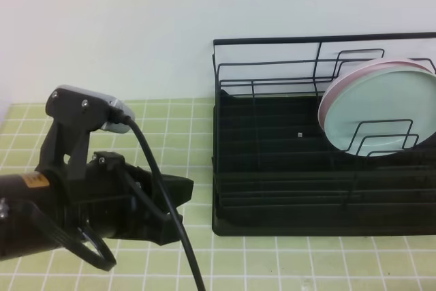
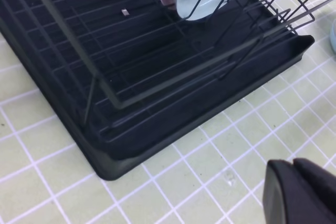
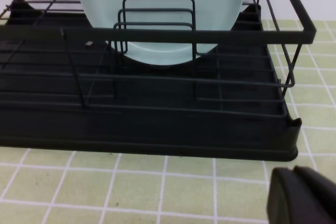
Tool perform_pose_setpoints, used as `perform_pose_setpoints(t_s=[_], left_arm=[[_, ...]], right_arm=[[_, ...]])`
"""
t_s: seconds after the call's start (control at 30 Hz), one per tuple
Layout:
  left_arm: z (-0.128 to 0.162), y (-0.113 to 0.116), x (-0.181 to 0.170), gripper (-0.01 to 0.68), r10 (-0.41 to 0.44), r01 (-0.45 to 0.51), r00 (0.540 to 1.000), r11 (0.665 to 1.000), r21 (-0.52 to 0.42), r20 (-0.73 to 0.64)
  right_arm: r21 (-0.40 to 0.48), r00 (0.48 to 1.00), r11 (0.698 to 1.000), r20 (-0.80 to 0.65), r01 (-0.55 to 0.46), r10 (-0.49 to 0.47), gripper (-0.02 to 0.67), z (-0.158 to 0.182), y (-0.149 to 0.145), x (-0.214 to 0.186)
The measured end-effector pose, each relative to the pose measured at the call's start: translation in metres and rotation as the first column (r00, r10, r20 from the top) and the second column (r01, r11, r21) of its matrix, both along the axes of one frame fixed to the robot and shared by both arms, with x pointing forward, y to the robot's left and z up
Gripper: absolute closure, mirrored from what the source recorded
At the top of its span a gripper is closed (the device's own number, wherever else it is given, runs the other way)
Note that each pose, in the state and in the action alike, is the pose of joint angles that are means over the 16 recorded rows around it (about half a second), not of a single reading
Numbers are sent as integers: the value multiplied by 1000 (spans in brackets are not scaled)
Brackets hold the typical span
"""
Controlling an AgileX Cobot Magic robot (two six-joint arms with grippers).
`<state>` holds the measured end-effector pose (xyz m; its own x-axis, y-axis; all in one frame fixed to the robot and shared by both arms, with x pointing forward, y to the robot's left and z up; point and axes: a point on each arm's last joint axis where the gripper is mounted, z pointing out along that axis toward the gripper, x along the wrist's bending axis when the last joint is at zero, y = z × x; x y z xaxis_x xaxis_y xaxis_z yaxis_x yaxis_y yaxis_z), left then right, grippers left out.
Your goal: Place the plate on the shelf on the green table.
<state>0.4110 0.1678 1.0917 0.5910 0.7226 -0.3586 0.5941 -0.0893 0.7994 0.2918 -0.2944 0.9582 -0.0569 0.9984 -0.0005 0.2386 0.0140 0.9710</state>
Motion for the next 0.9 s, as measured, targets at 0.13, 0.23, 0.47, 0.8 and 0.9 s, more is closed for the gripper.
perform_pose_setpoints(t_s=[0.13,0.23,0.47,0.8,0.9], left_arm=[[0,0,0,674,-3,3,1000,1000,2,-3],[1,1,0,674,2,-2,1000,1000,7,12],[9,16,5,674,78,-79,993,997,4,88],[27,58,-3,675,253,-252,943,967,-30,217],[27,69,-14,674,293,-292,924,956,-42,246]], right_arm=[[0,1000,1000,0,0,0,651,0,0,0],[-1,1000,1000,1,0,0,651,0,0,0],[-3,1000,1000,4,1,-1,652,-2,0,0],[-2,1000,1000,4,1,-1,651,-2,0,0],[-1,1000,1000,2,0,0,651,-1,0,0]])
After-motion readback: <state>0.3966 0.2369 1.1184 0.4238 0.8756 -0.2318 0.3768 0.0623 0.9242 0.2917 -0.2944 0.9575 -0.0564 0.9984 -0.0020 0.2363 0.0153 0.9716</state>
